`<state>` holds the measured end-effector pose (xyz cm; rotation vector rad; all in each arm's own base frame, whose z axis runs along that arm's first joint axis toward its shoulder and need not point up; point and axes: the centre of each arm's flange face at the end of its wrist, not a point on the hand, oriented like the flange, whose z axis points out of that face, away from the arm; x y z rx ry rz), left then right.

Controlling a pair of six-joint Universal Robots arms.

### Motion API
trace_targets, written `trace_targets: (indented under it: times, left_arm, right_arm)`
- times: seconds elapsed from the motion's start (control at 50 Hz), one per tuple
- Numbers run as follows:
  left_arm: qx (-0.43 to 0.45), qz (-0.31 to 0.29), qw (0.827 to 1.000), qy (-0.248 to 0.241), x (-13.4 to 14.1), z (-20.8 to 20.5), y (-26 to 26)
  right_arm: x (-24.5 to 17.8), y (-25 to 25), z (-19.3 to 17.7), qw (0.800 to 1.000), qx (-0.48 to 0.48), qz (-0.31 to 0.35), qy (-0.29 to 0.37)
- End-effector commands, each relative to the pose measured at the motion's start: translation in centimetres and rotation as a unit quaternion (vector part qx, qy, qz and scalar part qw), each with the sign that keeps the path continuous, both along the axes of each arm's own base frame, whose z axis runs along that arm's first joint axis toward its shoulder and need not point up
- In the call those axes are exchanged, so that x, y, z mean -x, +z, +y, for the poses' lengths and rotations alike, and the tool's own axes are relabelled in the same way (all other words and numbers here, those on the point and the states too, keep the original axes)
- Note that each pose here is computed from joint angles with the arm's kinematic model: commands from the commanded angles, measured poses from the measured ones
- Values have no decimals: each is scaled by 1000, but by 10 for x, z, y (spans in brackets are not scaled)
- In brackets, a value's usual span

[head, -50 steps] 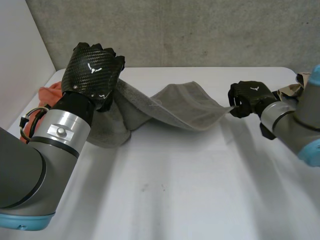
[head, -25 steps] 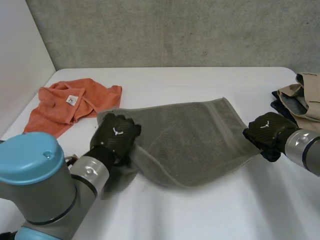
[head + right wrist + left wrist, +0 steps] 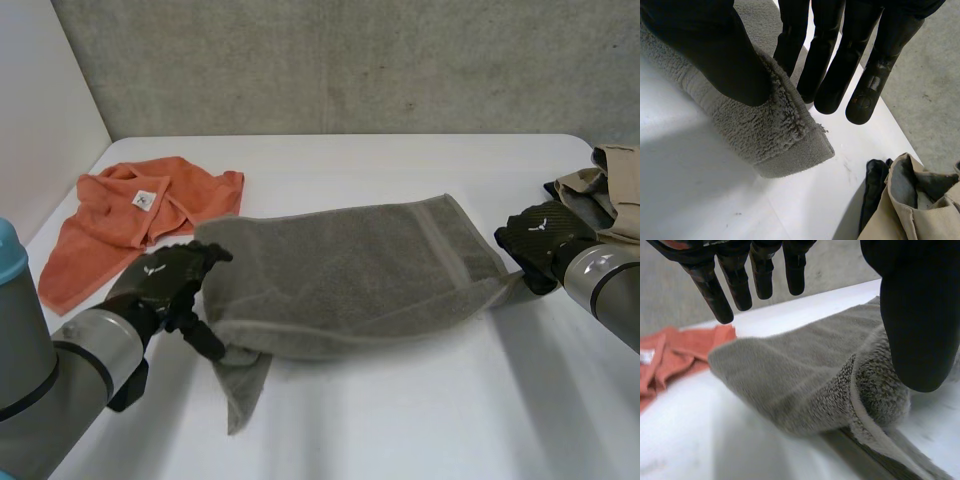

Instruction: Fold the laundry.

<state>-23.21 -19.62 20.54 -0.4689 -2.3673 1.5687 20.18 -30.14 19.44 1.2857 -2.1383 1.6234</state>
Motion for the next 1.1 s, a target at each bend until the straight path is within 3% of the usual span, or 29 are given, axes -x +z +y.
trace_targets:
  times: [0.02,0.24,0.7,1.1]
  left_arm:
    - [-35,7,999,15,-6,7,-8]
    - [-78,-4,997,10,-3,4,-32]
    - [-90,-23,995,-22,-2,39,-37]
    - [-83,-55,994,-45,3,38,-55]
  right_arm:
    - [-2,1,1,1000,1,0,3]
    - [0,-2,1,1000,-4,1,-1]
    - [0,3,-4,1000,3,-14,-8]
    - [-1,1,-2,1000,0,-14,-6]
